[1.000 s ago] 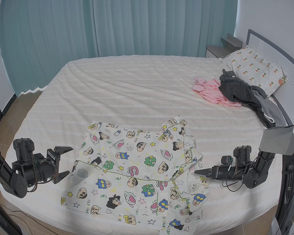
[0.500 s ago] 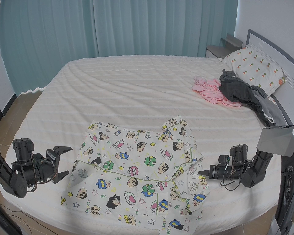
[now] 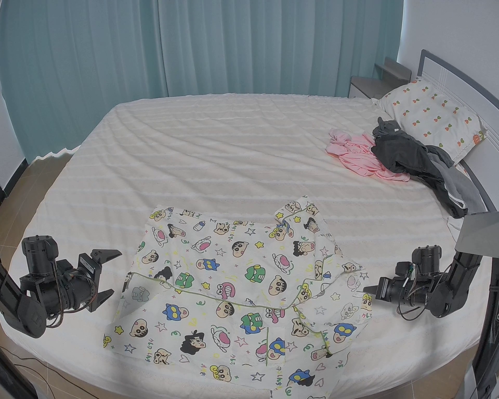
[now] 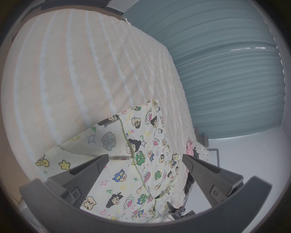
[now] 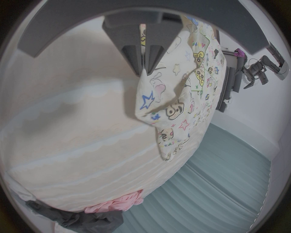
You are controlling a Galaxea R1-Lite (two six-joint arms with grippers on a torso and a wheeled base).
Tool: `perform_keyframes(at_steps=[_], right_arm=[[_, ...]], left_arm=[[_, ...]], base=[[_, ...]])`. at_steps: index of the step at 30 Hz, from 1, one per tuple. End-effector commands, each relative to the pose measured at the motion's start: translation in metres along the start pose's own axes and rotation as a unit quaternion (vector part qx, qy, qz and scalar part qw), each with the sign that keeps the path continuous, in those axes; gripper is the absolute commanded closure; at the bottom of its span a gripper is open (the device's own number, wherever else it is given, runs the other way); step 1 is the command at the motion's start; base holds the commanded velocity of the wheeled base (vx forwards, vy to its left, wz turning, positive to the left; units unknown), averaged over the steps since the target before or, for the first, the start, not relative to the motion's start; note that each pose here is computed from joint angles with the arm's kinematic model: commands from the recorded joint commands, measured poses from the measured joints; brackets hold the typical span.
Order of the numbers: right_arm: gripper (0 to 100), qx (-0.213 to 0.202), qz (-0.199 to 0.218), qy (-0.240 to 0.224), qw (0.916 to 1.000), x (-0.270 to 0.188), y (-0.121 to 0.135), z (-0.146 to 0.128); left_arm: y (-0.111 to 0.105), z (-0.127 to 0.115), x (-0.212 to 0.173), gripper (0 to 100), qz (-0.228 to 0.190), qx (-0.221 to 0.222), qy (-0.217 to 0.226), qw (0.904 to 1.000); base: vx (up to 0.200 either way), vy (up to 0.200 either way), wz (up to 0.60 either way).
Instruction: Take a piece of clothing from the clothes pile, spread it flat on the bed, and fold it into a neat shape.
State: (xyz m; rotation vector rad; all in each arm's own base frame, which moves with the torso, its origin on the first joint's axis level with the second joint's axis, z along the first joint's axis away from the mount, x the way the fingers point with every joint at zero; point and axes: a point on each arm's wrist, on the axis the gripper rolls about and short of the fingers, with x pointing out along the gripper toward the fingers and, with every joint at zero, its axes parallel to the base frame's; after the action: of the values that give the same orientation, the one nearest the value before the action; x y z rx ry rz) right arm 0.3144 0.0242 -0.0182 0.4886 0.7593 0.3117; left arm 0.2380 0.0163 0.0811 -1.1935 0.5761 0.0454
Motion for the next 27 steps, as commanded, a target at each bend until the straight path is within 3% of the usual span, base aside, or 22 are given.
perform_keyframes(at_steps=[1,12,17,18,24,27], right_arm=[[100,-0.002,-0.021,-0.015,0.9997,-0.010,-0.010,0.002],[100,-0.002,-0.058,-0.045,0.9973,-0.019,-0.022,0.006],[100,-0.008,-0.062,-0.058,0.9964,-0.024,-0.024,0.008],[0,-0.007,-0.062,-0.061,0.9962,-0.024,-0.025,0.009],[0,-0.011,-0.056,-0.076,0.9955,-0.031,-0.022,0.006],[0,-0.015,-0.045,-0.112,0.9926,-0.056,-0.009,0.004]], left_arm=[[0.004,-0.004,-0.002,0,0.008,0.014,0.006,0.9999],[0.004,-0.006,-0.001,0,0.009,0.020,0.010,0.9997],[0.011,-0.011,-0.004,0,0.028,0.059,0.007,0.9978],[0.012,-0.014,-0.004,0,0.033,0.071,0.008,0.9969],[0.018,-0.027,-0.007,0,0.049,0.083,0.025,0.9950],[0.025,-0.037,-0.009,0,0.069,0.080,0.049,0.9932]], base=[[0.000,0.000,0.00],[0.000,0.000,0.00],[0.000,0.000,0.00],[0.000,0.000,0.00],[0.000,0.000,0.00],[0.000,0.000,0.00]])
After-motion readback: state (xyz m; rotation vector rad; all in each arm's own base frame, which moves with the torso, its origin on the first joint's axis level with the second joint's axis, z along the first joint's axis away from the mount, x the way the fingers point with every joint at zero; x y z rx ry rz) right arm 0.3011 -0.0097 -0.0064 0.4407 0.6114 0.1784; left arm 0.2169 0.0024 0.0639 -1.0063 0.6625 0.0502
